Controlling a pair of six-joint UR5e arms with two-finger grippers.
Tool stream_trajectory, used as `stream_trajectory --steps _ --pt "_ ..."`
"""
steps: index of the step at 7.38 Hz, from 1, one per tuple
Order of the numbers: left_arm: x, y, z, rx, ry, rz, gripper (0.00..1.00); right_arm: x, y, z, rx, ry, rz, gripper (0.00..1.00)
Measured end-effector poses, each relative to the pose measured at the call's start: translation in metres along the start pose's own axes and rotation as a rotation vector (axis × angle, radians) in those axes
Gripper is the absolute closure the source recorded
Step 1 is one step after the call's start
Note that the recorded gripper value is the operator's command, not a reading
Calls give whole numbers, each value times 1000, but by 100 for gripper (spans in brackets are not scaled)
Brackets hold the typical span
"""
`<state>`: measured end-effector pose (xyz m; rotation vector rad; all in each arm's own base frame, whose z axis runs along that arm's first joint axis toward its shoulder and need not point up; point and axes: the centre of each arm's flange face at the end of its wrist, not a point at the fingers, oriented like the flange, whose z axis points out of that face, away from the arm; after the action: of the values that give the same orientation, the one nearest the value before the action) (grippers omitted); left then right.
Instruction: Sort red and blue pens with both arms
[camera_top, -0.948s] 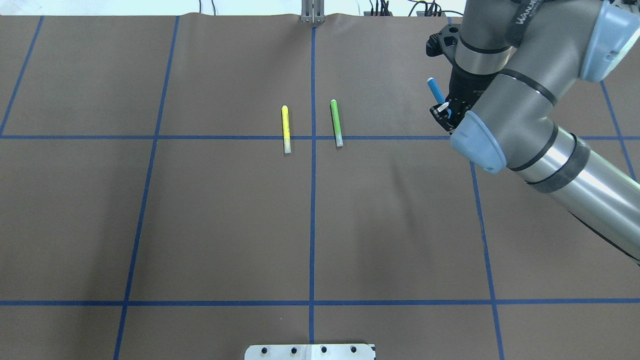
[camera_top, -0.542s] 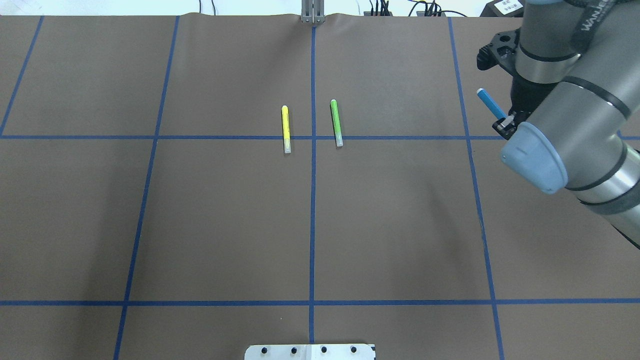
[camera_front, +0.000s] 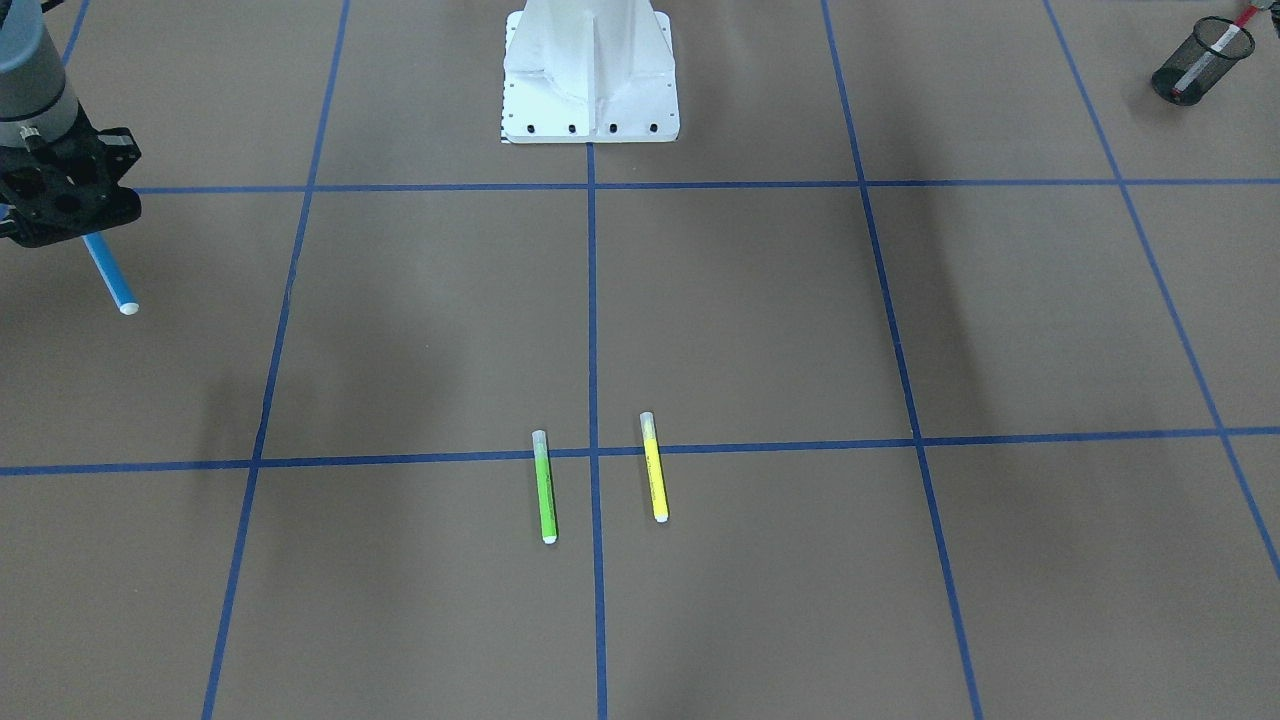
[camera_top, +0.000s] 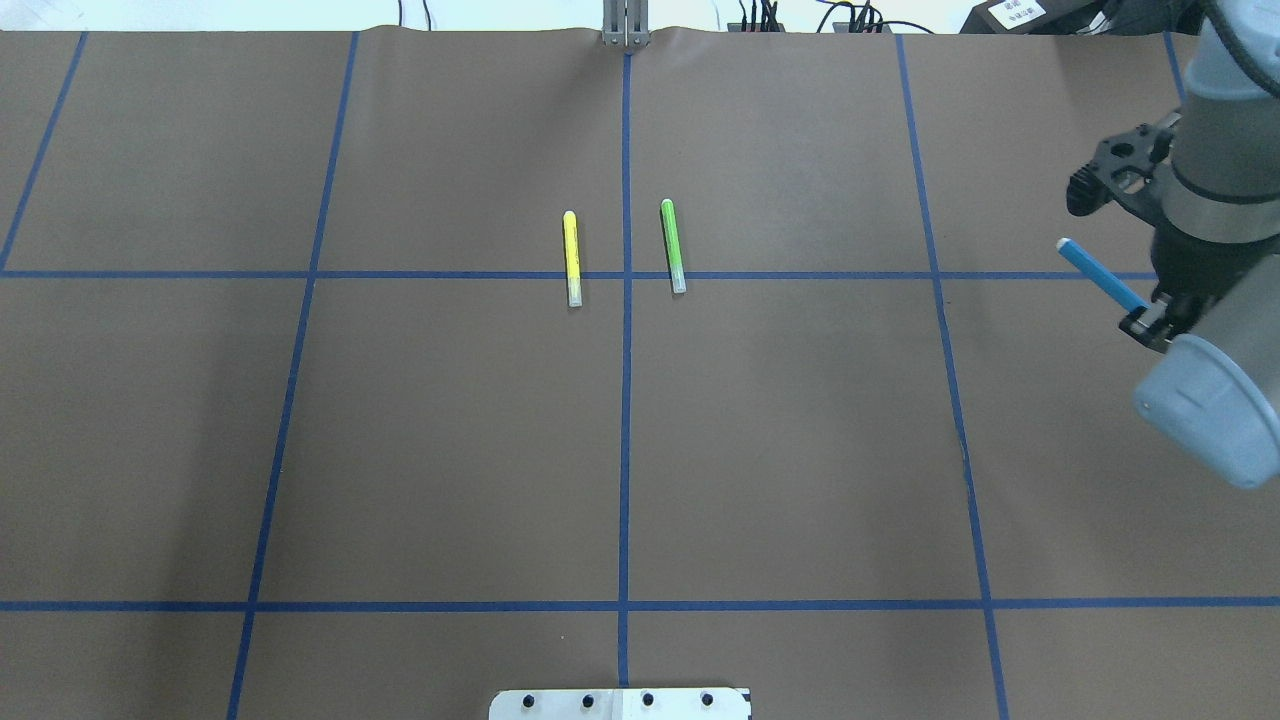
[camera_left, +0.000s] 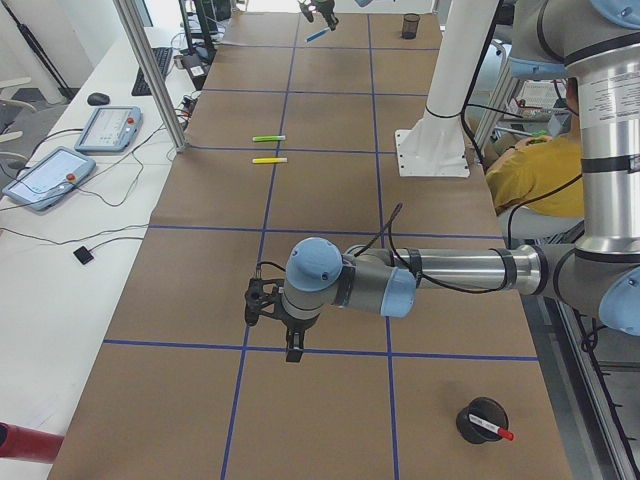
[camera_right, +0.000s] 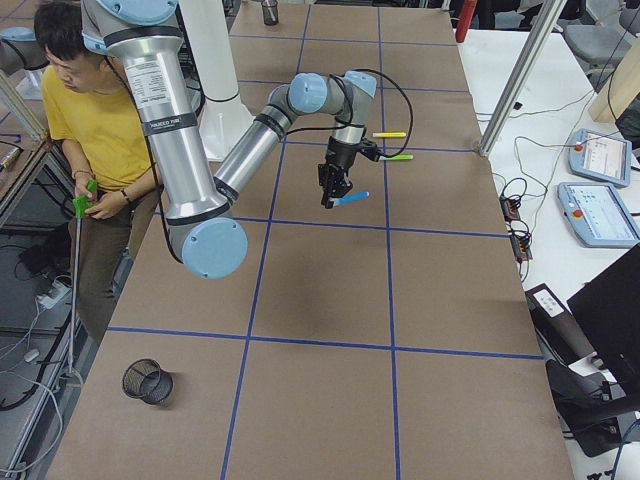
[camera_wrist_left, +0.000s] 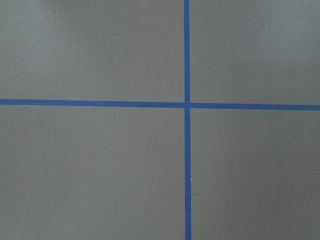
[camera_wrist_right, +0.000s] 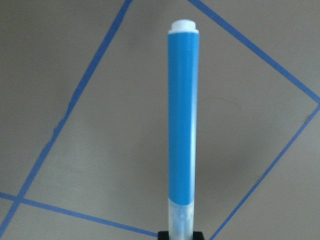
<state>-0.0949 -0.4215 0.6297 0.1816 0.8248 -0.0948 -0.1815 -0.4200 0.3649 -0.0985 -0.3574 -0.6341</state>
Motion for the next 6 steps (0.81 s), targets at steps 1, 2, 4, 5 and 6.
stream_trajectory --steps 1,2,4,5,6 --pt "0 0 0 0 0 0 0 7 27 10 -13 13 -31 100" --pt "0 0 0 0 0 0 0 16 56 19 -28 30 -50 100" --pt "0 0 0 0 0 1 0 31 111 39 -94 91 -78 100" --pt "0 0 0 0 0 2 0 40 133 52 -138 130 -86 100" --pt "0 0 0 0 0 2 0 49 153 67 -163 162 -91 100"
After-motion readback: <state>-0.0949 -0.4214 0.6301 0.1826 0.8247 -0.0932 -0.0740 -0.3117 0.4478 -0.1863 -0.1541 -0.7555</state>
